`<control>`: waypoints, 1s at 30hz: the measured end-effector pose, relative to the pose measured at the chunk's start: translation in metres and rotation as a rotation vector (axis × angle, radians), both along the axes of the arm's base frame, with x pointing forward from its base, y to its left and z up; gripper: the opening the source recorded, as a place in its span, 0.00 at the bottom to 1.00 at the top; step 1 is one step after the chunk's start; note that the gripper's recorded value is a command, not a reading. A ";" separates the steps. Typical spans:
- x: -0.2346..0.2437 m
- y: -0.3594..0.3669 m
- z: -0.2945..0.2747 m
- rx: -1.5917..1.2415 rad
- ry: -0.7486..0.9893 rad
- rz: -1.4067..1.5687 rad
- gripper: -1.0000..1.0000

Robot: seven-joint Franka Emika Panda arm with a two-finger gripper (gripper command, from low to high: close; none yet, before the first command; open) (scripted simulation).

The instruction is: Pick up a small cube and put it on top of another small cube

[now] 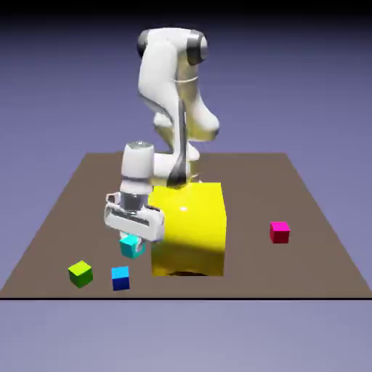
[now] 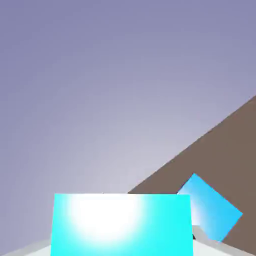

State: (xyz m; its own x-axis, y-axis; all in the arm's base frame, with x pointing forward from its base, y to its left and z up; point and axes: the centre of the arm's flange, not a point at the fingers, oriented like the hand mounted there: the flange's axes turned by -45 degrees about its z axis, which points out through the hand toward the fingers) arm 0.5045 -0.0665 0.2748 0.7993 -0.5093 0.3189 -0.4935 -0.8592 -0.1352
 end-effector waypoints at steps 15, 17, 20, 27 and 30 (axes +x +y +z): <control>-0.064 0.315 0.084 0.044 -0.048 0.351 0.00; -0.084 0.340 0.085 0.044 -0.042 0.364 0.00; -0.117 0.375 0.084 0.037 -0.033 0.385 0.00; -0.205 0.445 0.068 -0.009 -0.010 0.437 0.00; -0.231 0.447 0.045 -0.027 0.019 0.388 0.00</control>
State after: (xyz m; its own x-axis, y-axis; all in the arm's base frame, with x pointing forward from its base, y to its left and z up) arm 0.2734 0.3808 0.3201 0.9367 -0.1595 0.3116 -0.1331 -0.9856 -0.1044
